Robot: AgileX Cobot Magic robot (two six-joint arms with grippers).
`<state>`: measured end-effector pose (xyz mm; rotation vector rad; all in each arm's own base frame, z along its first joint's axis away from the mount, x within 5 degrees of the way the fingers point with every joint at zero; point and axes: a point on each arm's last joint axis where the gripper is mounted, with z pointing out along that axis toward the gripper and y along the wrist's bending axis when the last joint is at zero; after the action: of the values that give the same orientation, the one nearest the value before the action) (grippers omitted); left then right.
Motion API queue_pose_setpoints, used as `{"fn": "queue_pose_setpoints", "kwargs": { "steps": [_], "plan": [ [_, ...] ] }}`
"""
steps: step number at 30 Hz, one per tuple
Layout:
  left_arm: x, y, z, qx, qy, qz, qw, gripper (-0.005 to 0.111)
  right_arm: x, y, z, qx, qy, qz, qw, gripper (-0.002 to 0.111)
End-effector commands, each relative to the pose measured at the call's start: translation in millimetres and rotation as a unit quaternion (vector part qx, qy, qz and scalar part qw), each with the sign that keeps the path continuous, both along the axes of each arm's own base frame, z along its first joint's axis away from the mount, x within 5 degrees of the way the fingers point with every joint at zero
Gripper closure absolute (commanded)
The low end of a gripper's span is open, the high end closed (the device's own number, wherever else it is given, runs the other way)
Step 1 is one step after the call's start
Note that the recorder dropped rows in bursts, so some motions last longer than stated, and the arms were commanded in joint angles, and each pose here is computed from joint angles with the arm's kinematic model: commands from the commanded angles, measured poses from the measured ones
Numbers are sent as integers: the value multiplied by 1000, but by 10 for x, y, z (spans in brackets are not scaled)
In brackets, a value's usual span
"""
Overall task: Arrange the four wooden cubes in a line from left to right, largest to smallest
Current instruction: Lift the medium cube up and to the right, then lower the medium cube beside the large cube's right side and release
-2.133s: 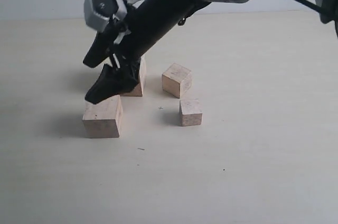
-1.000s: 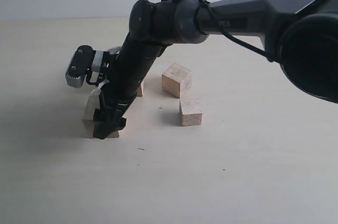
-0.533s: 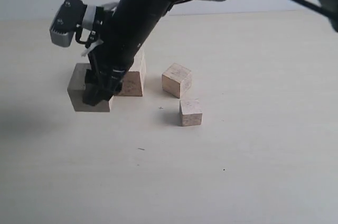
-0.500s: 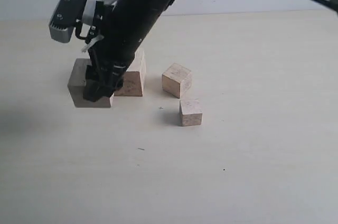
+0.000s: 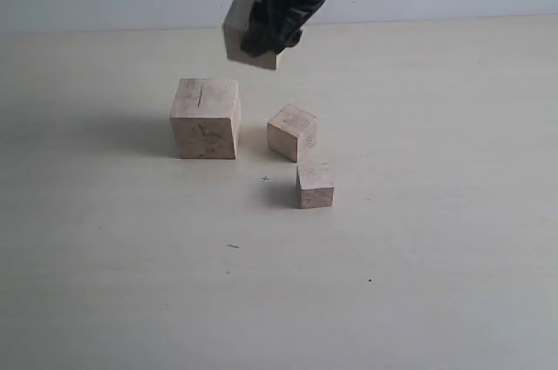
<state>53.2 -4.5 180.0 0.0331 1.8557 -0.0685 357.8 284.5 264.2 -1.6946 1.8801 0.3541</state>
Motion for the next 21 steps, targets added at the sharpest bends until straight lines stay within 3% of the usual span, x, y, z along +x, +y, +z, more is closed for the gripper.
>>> {"fn": "queue_pose_setpoints", "kwargs": {
  "steps": [1, 7, 15, 21],
  "plan": [
    [0, 4, 15, 1, -10, 3, 1000, 107, 336, -272, 24, 90, 2, -66, 994, 108],
    [0, 4, 15, 1, -10, 3, 1000, 107, 566, -302, -375, 144, 25, -45, 988, 108],
    [0, 4, 15, 1, -10, 3, 1000, 107, 679, -245, -1078, 112, 47, -23, 992, 108],
    [0, 4, 15, 1, -10, 3, 1000, 107, 635, -230, -1244, 107, 82, -4, 991, 108]
  ]
}}
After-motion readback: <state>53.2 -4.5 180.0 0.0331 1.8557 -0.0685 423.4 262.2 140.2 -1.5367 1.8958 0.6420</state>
